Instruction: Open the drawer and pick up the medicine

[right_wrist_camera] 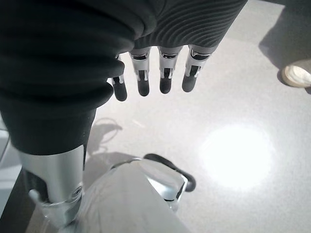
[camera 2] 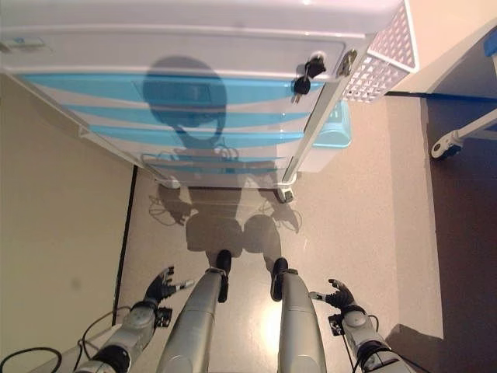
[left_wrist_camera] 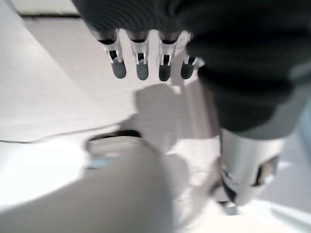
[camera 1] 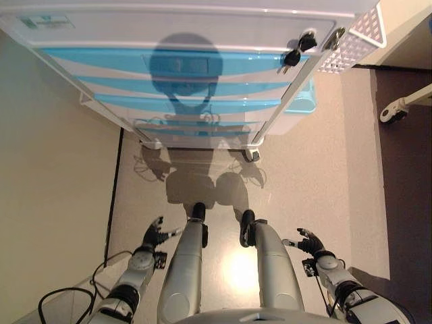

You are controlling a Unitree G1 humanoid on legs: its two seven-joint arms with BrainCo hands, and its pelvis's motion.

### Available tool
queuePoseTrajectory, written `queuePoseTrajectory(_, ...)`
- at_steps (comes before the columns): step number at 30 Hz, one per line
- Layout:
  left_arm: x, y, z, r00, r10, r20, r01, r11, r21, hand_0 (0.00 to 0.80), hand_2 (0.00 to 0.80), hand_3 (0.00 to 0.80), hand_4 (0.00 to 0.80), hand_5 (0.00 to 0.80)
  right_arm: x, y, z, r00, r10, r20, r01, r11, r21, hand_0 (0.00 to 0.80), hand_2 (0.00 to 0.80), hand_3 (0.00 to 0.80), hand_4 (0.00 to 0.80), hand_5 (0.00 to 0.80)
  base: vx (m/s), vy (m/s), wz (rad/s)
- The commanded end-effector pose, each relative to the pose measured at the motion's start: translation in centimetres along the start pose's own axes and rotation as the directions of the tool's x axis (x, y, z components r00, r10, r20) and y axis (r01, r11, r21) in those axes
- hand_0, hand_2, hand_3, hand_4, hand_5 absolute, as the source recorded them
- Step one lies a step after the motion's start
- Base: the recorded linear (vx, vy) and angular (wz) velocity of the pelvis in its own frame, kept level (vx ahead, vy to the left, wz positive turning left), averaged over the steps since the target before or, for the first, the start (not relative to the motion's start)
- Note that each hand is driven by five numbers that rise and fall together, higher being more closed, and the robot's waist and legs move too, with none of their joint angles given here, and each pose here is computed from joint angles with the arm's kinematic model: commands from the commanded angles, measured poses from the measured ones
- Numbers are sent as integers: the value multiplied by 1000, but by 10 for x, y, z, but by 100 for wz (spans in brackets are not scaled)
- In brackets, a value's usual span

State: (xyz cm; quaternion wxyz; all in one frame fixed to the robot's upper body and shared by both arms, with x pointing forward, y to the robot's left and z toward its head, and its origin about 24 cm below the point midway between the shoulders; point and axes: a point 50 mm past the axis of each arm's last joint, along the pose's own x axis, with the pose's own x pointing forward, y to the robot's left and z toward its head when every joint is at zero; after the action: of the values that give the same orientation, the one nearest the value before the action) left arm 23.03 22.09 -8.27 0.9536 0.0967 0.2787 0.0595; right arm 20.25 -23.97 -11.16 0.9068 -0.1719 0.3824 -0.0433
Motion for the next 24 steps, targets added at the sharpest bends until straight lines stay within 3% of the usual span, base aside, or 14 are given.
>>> queuePoseTrajectory(1,1,7,28,988,59,141,-34,984,-174,0,0,0,0,0,-6,-9,-14,999,-34,-2,34,999,11,0,0,0,0,0,-38,37,-5)
queuePoseTrajectory(2,3,3,57,969,51,243,17,963,-270,0,0,0,0,0,-6,-10,-13,1000,-31,4,31,999,9,0,0,0,0,0,-16,33,-6)
queuePoseTrajectory(4,3,2,69,957,60,284,43,938,-343,0,0,0,0,0,-6,-10,-13,1000,-30,3,30,1000,8,0,0,0,0,0,-11,28,-5)
queuePoseTrajectory(5,4,-5,96,931,61,360,128,869,-478,0,0,0,0,0,-5,-10,-8,999,-27,17,27,1000,10,0,0,0,0,0,0,0,0)
queuePoseTrajectory(6,4,-5,96,931,61,360,128,869,-478,0,0,0,0,0,-5,-10,-8,999,-27,17,27,1000,10,0,0,0,0,0,0,0,0)
queuePoseTrajectory(9,0,-16,136,876,55,479,281,749,-600,0,0,0,0,0,-5,-9,-9,1000,-16,11,16,1000,-3,0,0,0,0,0,7,9,-4)
queuePoseTrajectory(11,-5,-22,171,812,57,580,443,587,-677,0,0,0,0,0,-5,-8,-10,1000,2,4,-2,1000,-21,0,0,0,0,0,18,7,-7)
queuePoseTrajectory(13,-7,-22,183,791,84,606,486,515,-706,0,0,0,0,0,-5,-7,-10,1000,11,4,-11,999,-31,0,0,0,0,0,18,13,-7)
queuePoseTrajectory(14,-7,-22,183,791,84,606,486,515,-706,0,0,0,0,0,-5,-7,-10,1000,11,4,-11,999,-31,0,0,0,0,0,28,7,-17)
queuePoseTrajectory(15,-11,-25,199,759,85,645,558,425,-712,0,0,0,0,0,-5,-5,-9,1000,29,3,-28,999,-45,0,0,0,0,0,17,0,-15)
queuePoseTrajectory(24,-26,-22,259,633,172,755,716,240,-656,0,0,0,0,0,-3,-4,0,997,70,35,-67,993,-95,0,0,0,0,0,15,-4,-14)
